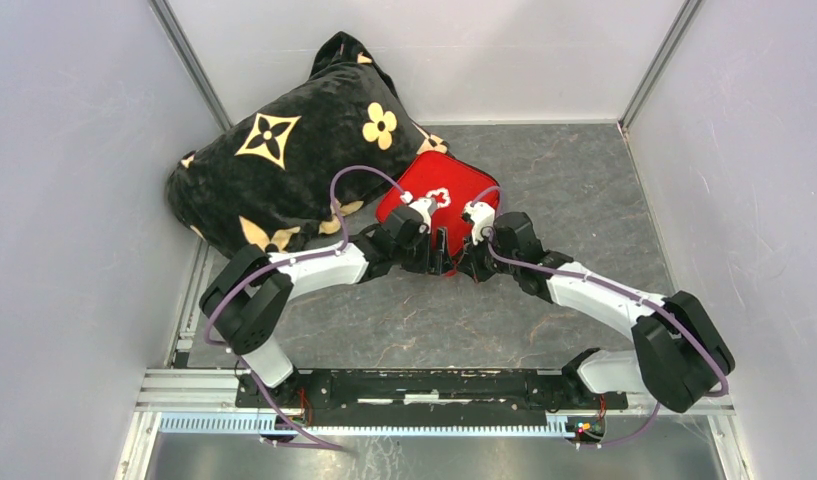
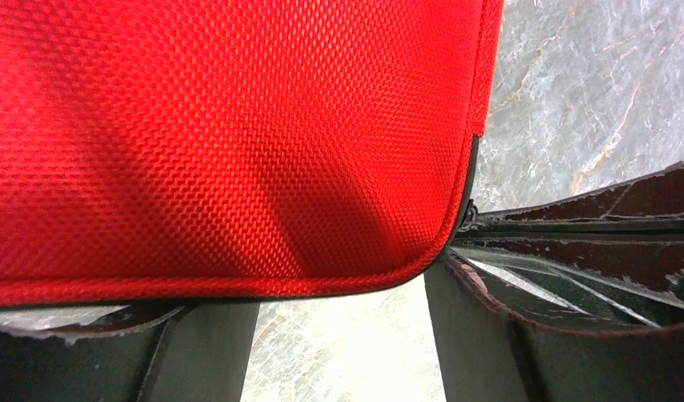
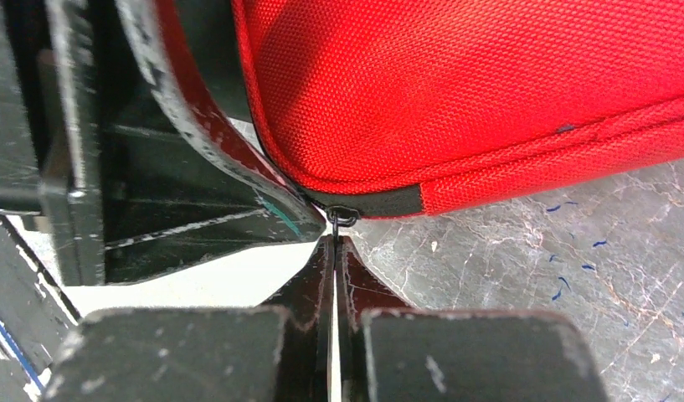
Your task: Organize the medicine kit
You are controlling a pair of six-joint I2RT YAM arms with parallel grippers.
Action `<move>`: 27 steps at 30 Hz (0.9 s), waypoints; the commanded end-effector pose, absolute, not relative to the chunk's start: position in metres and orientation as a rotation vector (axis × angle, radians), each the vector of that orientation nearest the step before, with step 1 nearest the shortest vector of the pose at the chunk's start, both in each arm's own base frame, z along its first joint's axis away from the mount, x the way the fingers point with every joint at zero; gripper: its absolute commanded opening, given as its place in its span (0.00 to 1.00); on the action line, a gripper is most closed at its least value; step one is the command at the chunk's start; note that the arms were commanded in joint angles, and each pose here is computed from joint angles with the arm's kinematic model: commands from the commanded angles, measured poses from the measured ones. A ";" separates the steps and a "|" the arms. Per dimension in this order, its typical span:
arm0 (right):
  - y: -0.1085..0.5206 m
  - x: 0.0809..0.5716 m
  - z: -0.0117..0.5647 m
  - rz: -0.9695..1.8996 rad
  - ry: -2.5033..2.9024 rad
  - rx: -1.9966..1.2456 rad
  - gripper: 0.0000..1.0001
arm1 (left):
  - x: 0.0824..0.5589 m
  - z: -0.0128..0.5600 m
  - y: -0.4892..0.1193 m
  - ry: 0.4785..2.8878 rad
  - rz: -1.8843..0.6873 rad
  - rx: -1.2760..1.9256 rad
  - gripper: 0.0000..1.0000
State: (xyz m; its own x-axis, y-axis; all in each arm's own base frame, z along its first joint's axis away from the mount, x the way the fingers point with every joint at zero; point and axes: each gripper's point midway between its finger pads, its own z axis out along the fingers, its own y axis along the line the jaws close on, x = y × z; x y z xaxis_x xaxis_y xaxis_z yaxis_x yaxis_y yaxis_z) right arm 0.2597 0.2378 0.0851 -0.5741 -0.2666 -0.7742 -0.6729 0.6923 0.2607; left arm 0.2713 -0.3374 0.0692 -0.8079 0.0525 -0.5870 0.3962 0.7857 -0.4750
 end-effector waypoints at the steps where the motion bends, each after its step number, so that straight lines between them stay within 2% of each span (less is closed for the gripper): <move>1: 0.229 0.276 0.101 0.605 2.105 -0.605 0.00 | 0.290 0.124 -0.332 2.232 -0.783 0.305 0.75; 6: 0.187 0.291 0.090 0.450 2.175 -0.441 0.00 | 0.291 0.174 -0.292 2.121 -0.673 0.210 0.80; 12: 0.122 0.298 0.072 0.375 2.267 -0.157 0.00 | 0.319 0.214 -0.271 2.070 -0.597 0.152 0.86; 15: 0.099 0.305 0.073 0.329 2.277 -0.090 0.00 | 0.329 0.208 -0.272 2.096 -0.559 0.183 0.86; 20: 0.100 0.312 0.081 0.321 2.271 -0.180 0.00 | 0.335 0.174 -0.279 2.198 -0.523 0.230 0.88; 27: 0.098 0.306 0.082 0.318 2.232 -0.194 0.00 | 0.327 0.149 -0.307 2.228 -0.724 0.240 0.92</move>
State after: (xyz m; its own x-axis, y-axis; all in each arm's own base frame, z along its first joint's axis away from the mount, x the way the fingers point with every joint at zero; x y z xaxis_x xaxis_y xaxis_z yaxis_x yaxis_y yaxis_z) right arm 0.3099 0.1001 0.0797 -0.6379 -0.0104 -0.7700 -0.2310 0.9565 0.1784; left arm 0.3278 -0.2882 0.1434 -0.6888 -0.0287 -0.7244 0.3281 0.8787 -0.3468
